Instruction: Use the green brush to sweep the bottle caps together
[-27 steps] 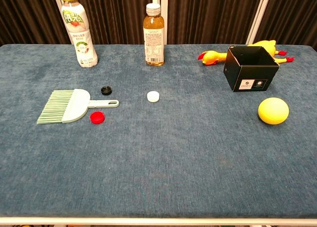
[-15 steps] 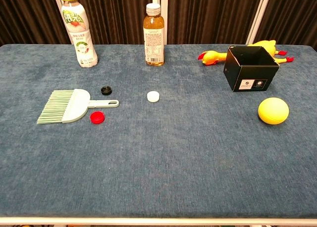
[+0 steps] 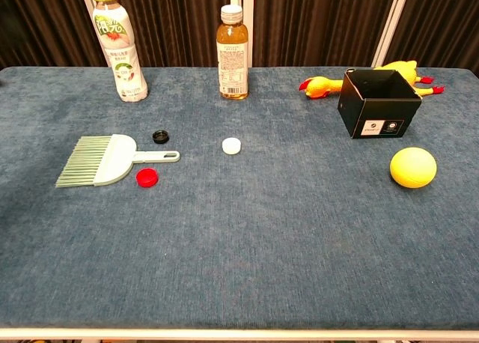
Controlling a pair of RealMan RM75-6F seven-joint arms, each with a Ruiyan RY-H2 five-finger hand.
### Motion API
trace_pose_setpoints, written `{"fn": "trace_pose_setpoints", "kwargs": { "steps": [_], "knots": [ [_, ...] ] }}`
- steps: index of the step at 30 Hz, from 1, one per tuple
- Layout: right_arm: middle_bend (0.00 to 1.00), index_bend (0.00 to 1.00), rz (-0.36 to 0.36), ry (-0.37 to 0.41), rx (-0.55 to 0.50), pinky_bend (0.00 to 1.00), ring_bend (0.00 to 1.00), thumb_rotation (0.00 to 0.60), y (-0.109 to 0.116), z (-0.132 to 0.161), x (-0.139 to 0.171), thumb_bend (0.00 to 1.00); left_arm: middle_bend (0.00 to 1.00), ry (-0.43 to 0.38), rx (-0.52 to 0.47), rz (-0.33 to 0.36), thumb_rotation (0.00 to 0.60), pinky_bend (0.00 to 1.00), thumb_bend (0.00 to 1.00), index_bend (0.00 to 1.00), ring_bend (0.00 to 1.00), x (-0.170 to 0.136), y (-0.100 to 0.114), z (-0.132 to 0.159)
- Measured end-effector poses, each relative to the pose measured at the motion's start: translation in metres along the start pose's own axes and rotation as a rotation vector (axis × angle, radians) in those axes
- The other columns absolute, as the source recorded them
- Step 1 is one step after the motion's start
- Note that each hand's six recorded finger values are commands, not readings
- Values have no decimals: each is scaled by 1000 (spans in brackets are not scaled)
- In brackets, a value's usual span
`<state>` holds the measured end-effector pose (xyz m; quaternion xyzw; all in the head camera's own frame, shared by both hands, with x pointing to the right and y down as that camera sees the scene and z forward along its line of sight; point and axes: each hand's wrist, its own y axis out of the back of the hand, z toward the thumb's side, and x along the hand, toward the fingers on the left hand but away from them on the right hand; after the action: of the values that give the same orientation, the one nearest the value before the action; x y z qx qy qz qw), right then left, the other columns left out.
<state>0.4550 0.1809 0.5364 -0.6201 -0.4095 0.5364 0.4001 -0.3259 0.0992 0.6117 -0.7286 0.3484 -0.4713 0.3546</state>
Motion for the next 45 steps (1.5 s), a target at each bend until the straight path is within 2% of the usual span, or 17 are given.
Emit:
{"fn": "trace_pose_setpoints", "kwargs": {
  "steps": [4, 7, 13, 16, 24, 28, 35, 45],
  "knots": [
    [0, 0, 1, -8, 1, 0, 0, 600, 1, -2, 2, 280, 440, -59, -48, -76, 600, 102, 186, 413, 245, 38, -25, 30],
    [0, 0, 2, -18, 3, 0, 0, 600, 1, -4, 5, 280, 445, -64, -53, -108, 600, 113, 194, 422, 247, 59, -47, 44],
    [0, 0, 3, -34, 1, 0, 0, 600, 2, -7, 8, 280, 444, -35, -32, -203, 600, 145, 214, 432, 247, 83, -91, 61],
    [0, 0, 9, -38, -2, 0, 0, 600, 0, -8, 9, 280, 444, -29, 15, -220, 600, 145, 224, 431, 247, 87, -104, 64],
    [0, 0, 17, -42, -7, 0, 0, 600, -3, -10, 8, 280, 439, 13, 173, -228, 600, 146, 236, 412, 247, 93, -131, 67],
    [0, 0, 22, -40, -11, 0, 0, 600, -5, -10, 7, 280, 439, 53, 182, -246, 600, 145, 251, 412, 249, 97, -143, 68],
    [0, 0, 20, -45, -8, 0, 0, 600, -4, -12, 7, 280, 441, 96, 209, -252, 600, 160, 285, 414, 276, 103, -152, 69],
    [0, 0, 23, -59, -9, 0, 0, 600, -5, -16, 8, 279, 424, 110, 303, -284, 600, 161, 271, 384, 276, 106, -162, 78]
  ]
}}
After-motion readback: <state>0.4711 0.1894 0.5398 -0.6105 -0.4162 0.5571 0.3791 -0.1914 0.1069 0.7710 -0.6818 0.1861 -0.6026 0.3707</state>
